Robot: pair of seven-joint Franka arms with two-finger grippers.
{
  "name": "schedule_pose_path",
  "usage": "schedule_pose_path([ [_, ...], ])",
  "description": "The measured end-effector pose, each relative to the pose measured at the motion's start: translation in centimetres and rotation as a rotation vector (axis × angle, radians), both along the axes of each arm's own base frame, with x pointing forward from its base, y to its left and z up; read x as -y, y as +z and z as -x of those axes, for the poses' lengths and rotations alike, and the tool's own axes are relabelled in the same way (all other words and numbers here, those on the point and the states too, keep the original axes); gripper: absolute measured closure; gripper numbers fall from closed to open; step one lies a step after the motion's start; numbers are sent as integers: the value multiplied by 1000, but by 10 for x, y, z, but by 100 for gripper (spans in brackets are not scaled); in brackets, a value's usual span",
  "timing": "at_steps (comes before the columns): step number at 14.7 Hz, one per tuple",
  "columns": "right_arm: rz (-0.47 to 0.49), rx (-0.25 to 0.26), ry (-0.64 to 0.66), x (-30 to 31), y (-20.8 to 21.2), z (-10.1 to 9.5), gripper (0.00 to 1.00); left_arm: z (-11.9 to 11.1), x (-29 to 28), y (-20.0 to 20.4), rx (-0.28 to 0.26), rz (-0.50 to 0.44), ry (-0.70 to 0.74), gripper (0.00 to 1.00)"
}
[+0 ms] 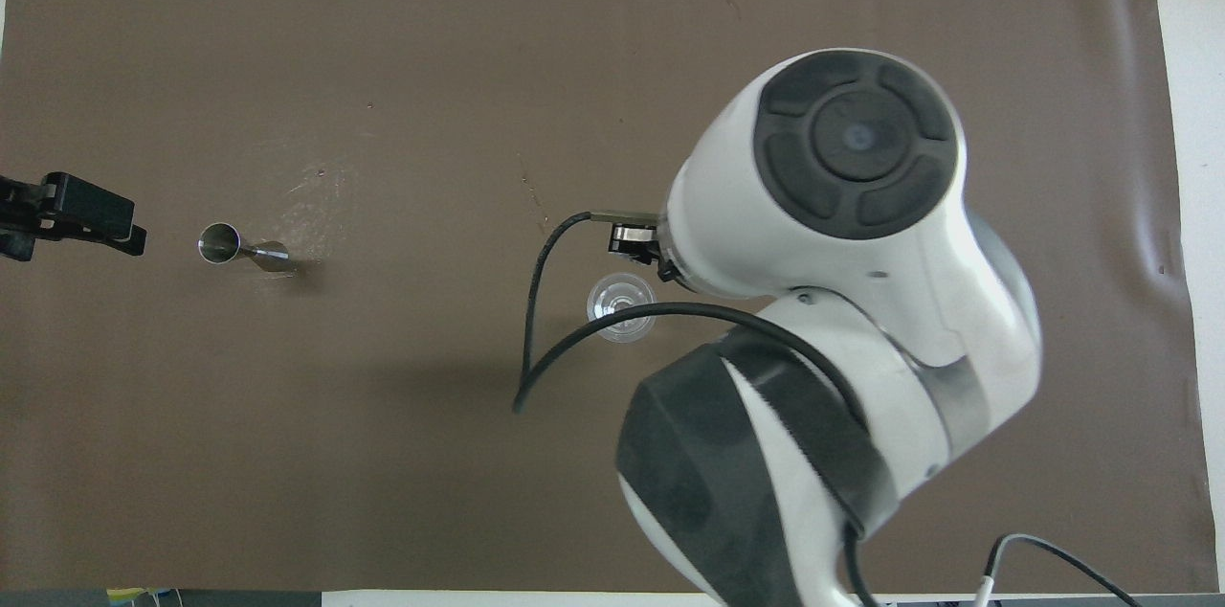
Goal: Pour wine and add ice with both arms
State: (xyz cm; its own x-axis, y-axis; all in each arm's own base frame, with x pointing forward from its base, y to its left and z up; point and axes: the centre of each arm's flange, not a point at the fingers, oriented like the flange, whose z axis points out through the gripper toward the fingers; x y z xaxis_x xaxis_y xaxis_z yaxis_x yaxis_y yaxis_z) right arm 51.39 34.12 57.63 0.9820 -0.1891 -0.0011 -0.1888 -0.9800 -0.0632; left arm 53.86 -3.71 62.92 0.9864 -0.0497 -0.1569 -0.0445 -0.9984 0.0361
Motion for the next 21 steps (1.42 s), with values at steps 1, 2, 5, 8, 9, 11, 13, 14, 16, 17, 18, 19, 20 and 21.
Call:
schedule_pose_path([
  [1,4,-1,-5,-16,-9,-2,74,-1,0,0,3,-3,0,0],
  [2,3,1,-5,-32,-18,-4,74,-1,0,0,10,-5,0,0],
  [5,6,6,-6,-58,-38,-4,74,-3,0,1,23,-5,-1,0],
  [8,27,-20,0,-61,-52,0,74,-7,0,3,56,2,-36,0],
  [9,39,-35,1,-60,-56,1,74,-7,0,2,56,3,-43,0],
  [11,53,-53,1,-58,-61,4,74,-7,0,0,49,3,-47,0],
  [13,61,-63,1,-55,-66,7,74,-7,0,-4,43,2,-47,0],
  [14,64,-67,1,-54,-68,8,74,-7,0,-4,43,2,-47,0],
  [16,67,-71,0,-52,-72,12,74,-6,0,-3,47,1,-47,0],
  [17,62,-65,0,-51,-76,13,74,-5,-1,-2,52,-5,-47,0],
  [18,56,-57,-2,-49,-82,14,74,-5,-2,-1,59,-18,-47,0],
  [19,53,-53,-2,-48,-88,16,74,-4,-4,0,63,-30,-47,0],
  [20,52,-51,-3,-47,-93,17,74,-4,-4,0,66,-36,-47,0],
  [21,53,-53,-3,-46,-95,19,74,-4,-5,0,67,-38,-47,0],
])
